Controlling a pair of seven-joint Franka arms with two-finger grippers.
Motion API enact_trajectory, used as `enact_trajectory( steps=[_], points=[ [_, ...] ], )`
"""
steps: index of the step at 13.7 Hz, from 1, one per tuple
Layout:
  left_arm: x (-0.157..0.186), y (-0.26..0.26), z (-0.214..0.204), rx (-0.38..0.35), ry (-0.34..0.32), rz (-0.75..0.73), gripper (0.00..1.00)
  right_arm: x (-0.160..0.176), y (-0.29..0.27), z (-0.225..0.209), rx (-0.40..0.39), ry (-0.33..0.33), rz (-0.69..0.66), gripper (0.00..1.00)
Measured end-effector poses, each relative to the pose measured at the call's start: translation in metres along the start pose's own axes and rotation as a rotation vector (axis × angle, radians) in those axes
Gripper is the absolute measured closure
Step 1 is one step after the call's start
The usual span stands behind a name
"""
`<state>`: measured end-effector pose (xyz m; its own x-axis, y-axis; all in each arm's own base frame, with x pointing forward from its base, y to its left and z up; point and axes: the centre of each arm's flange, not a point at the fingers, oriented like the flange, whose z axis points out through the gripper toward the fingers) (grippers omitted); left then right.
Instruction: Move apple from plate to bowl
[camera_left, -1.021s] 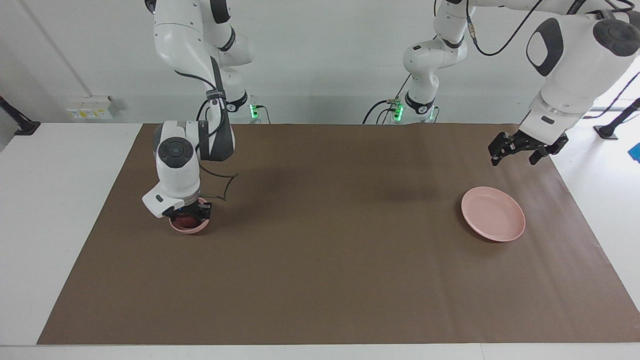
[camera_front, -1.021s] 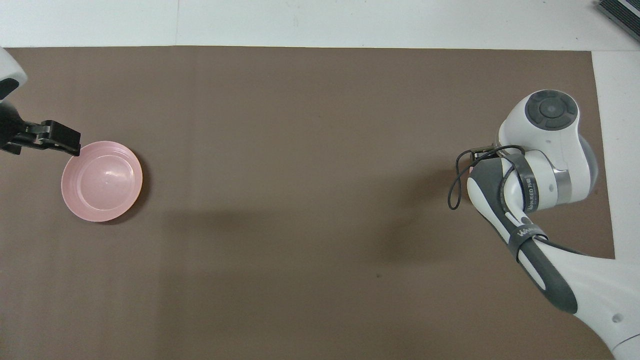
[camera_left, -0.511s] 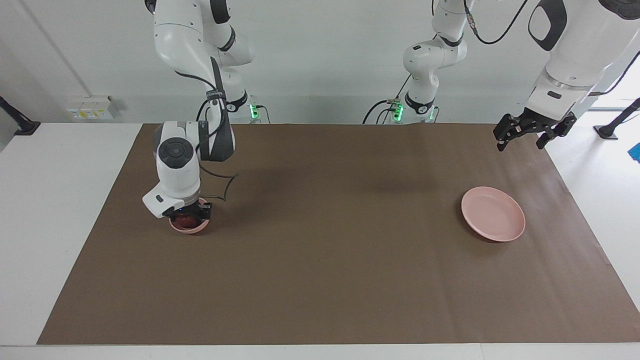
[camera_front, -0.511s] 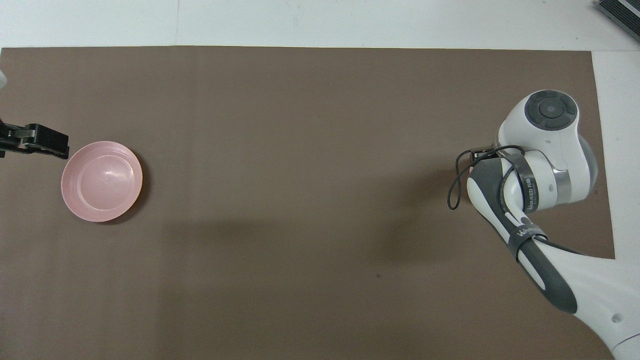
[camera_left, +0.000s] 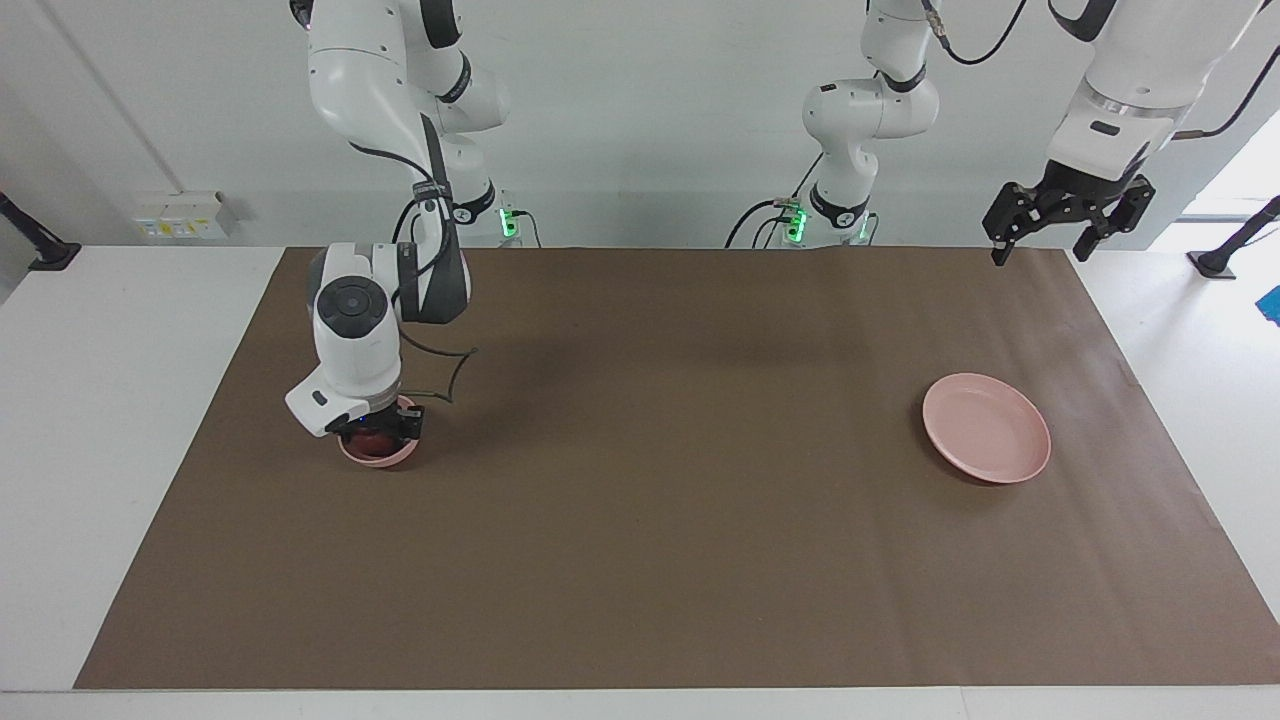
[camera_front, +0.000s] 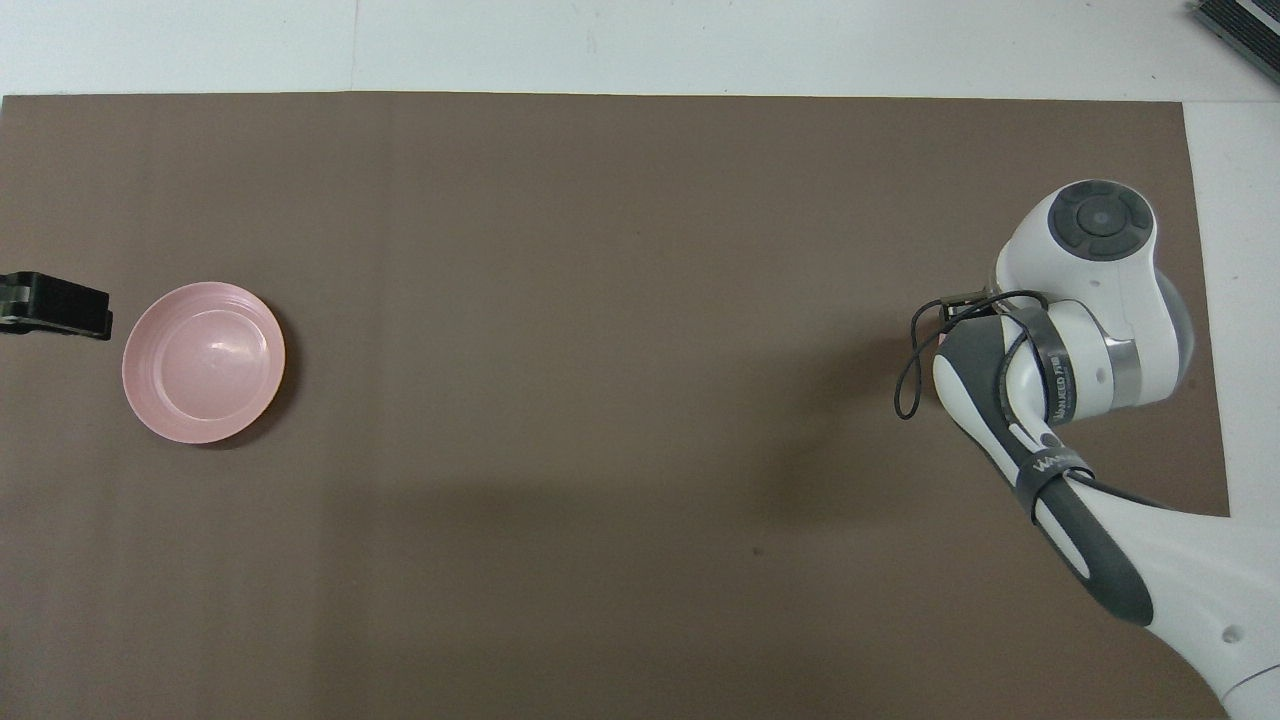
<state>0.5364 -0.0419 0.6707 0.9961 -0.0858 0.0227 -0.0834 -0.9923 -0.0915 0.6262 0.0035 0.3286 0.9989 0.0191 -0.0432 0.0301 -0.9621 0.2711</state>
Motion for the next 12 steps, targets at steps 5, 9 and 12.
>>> enact_trajectory(
  steps=[5, 9, 12],
  points=[
    [-0.004, -0.001, 0.003, -0.023, -0.030, -0.004, 0.00, 0.002, 0.002, -0.005, 0.002, 0.010, 0.005, 0.00],
    [-0.005, -0.005, 0.004, -0.026, -0.036, -0.013, 0.00, -0.001, 0.012, -0.035, 0.009, 0.021, 0.026, 0.00],
    [-0.005, -0.010, 0.004, -0.033, -0.036, -0.023, 0.00, -0.009, 0.023, -0.075, 0.057, 0.039, 0.056, 0.00]
  ],
)
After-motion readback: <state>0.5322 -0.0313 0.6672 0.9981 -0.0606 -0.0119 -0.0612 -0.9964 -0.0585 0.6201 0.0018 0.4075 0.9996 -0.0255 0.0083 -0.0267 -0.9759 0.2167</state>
